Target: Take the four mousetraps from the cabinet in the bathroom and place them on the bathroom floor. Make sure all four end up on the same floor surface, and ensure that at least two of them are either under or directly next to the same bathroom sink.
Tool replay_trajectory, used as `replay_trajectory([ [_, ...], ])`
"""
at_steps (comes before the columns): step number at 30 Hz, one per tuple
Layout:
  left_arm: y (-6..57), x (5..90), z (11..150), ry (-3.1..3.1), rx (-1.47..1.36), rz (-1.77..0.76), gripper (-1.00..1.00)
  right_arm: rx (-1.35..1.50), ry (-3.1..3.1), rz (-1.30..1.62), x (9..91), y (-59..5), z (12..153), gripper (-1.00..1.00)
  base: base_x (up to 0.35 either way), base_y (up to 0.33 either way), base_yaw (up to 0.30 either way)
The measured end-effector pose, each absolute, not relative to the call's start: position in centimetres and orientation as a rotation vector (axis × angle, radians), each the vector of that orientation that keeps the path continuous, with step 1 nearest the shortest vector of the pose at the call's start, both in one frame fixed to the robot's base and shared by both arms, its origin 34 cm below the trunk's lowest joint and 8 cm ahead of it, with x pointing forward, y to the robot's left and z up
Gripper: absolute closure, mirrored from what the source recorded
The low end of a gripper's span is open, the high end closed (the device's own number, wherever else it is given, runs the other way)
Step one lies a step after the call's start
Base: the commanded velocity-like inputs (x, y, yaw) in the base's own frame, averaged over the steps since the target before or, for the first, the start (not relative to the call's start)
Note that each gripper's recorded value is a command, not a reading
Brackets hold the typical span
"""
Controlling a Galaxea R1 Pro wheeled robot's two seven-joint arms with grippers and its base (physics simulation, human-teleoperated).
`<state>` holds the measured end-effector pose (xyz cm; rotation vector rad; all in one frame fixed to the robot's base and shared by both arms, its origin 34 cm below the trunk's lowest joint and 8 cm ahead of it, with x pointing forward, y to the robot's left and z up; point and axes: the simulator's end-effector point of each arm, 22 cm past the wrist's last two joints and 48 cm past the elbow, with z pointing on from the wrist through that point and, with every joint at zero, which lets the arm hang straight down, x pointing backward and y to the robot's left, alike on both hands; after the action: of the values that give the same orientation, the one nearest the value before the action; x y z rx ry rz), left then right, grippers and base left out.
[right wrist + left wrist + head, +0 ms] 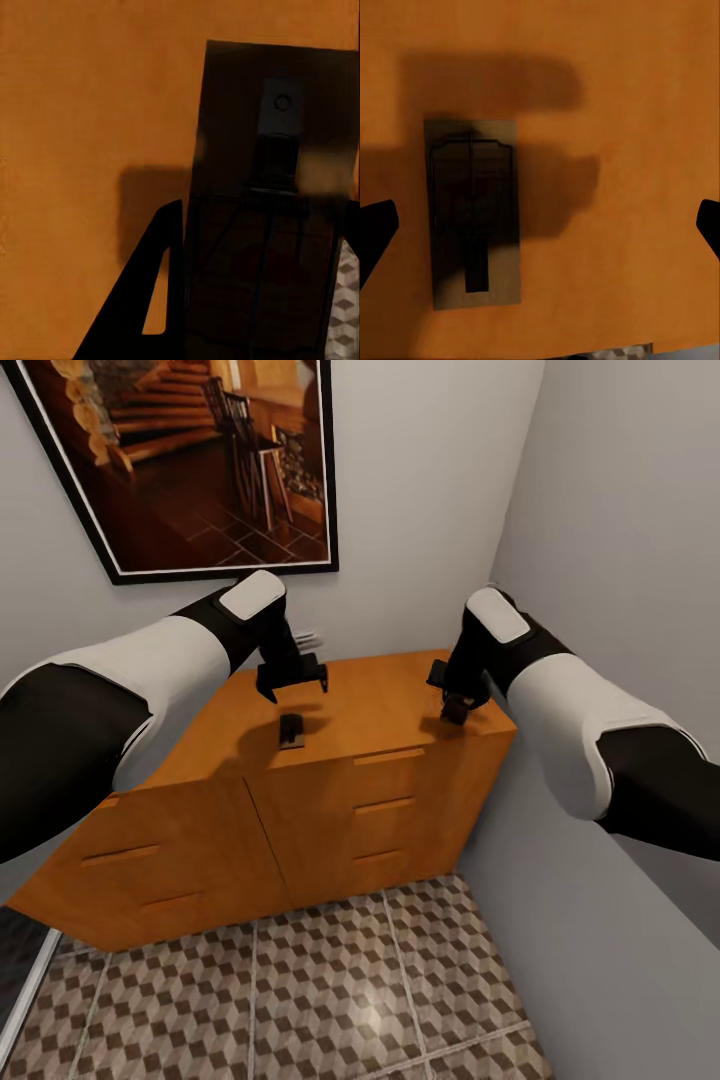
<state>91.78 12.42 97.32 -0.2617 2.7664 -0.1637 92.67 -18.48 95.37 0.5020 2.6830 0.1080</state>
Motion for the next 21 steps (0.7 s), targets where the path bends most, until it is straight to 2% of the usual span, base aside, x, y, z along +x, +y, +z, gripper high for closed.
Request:
replay_trajectory([
  [5,12.9,91.7,97.2,2.771,-0.268,-0.131,-1.0,0.477,2.663,0.047,92.8,-19.2,97.3,1.0,-0.003,0.0,0.0],
  [21,13.1,91.7,97.2,2.771,-0.27,-0.122,-1.0,0.434,2.526,0.104,94.4,-18.0,103.1,1.0,0.0,0.0,0.0],
])
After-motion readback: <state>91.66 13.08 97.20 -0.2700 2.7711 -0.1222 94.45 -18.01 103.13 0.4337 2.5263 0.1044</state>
